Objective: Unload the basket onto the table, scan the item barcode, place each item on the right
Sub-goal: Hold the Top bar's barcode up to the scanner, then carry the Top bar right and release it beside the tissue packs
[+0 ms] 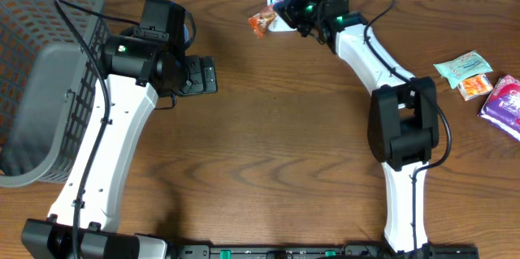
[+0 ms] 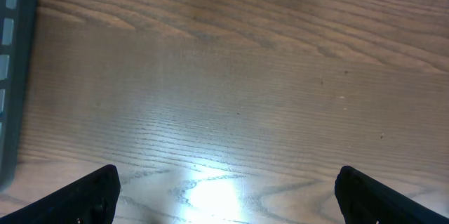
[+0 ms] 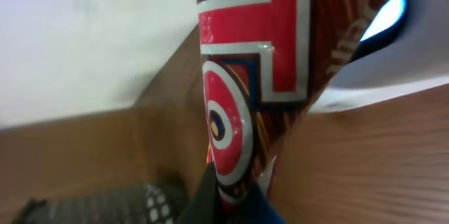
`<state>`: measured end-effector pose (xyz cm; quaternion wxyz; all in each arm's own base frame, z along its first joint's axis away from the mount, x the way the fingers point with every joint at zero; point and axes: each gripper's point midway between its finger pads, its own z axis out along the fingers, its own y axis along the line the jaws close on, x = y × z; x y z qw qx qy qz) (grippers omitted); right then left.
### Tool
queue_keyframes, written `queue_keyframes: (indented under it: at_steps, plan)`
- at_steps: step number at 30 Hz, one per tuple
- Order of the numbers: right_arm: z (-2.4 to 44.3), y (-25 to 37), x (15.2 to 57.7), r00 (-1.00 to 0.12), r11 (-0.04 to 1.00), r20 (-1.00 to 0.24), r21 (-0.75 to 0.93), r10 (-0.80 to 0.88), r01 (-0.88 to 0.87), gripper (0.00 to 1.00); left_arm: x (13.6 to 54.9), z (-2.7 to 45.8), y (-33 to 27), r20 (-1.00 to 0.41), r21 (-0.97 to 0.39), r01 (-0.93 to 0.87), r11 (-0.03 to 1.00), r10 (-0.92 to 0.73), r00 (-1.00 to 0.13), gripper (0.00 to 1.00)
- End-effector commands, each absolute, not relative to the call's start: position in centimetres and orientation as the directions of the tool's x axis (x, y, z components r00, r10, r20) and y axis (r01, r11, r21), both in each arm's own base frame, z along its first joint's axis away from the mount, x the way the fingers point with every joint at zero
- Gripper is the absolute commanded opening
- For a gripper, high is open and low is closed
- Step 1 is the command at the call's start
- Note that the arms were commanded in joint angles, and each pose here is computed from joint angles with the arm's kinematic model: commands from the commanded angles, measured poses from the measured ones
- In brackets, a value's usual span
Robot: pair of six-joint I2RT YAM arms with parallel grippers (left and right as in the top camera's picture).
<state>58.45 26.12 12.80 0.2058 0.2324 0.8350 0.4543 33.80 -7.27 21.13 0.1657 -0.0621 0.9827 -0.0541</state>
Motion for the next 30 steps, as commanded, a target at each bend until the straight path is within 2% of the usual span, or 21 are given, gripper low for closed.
queue_keyframes:
  at_steps: [1,9,16,19,24,30]
  plan:
    - [14.6,28.0,57.5,-0.857,0.443,-0.118,0.886,0.501,0.136,0.01,33.7,20.8,-6.9,-0.311,-0.117,-0.117,0.986,-0.148,-0.939,0.98]
    - [15.0,27.5,57.1,-0.88,0.416,-0.093,0.901,0.465,0.125,0.01,33.7,20.8,-6.9,-0.311,-0.117,-0.117,0.986,-0.148,-0.939,0.98]
    - [16.4,21.9,57.9,-0.875,0.458,-0.169,0.887,0.454,0.066,0.01,33.7,20.8,-6.9,-0.311,-0.117,-0.117,0.986,-0.148,-0.939,0.98]
    - [17.4,17.5,57.9,-0.849,0.521,-0.215,0.85,0.483,0.08,0.01,33.7,20.8,-6.9,-0.311,-0.117,-0.117,0.986,-0.148,-0.939,0.98]
    - [18.3,7.2,56.6,-0.777,0.644,-0.277,0.736,0.565,0.206,0.01,33.7,20.8,-6.9,-0.311,-0.117,-0.117,0.986,-0.148,-0.939,0.98]
    - [16.1,-6.0,51.6,-0.74,0.771,-0.314,0.485,0.594,0.413,0.01,33.7,20.8,-6.9,-0.311,-0.117,-0.117,0.986,-0.148,-0.939,0.98]
